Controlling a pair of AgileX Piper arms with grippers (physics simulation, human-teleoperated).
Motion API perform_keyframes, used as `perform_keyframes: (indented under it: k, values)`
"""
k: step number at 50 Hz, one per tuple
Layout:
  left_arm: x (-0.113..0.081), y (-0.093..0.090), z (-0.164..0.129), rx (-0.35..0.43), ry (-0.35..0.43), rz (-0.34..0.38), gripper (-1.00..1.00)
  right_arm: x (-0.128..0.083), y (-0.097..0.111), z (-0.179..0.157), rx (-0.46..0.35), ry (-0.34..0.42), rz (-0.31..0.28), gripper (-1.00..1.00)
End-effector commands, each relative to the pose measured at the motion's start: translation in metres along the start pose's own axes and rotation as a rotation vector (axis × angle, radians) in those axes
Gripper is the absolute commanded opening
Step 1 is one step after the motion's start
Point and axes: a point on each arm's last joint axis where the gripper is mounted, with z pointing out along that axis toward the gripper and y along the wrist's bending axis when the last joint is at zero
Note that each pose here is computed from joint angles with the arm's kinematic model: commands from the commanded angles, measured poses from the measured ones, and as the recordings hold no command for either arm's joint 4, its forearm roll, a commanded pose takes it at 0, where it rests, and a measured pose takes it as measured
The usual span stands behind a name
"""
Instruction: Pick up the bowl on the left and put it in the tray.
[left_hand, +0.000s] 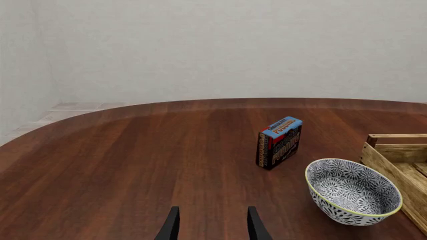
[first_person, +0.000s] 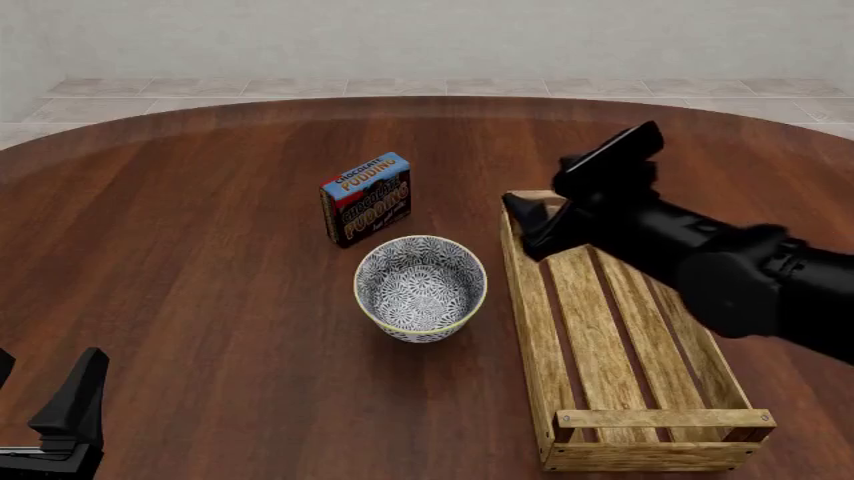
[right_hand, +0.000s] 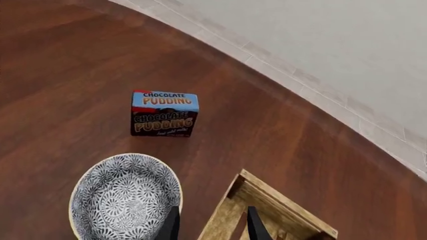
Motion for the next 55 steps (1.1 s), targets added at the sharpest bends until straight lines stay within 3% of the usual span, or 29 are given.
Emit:
perform_keyframes:
  k: [1, 33, 55]
  values:
    - [0.0, 0.0, 0.0, 0.0, 0.0, 0.0, 1.0, 0.001, 0.006, 0.008, -0.022, 0.013, -0.042, 1.0]
    - [0.0, 0.0, 0.0, 0.0, 0.0, 0.0, 1.0, -0.01, 0.008, 0.023, -0.041, 0.018, -0.086, 1.0]
    - [0.0, 0.0, 0.0, 0.0, 0.0, 0.0, 1.0, -0.002, 0.011, 0.043, -0.051, 0.046, -0.093, 1.0]
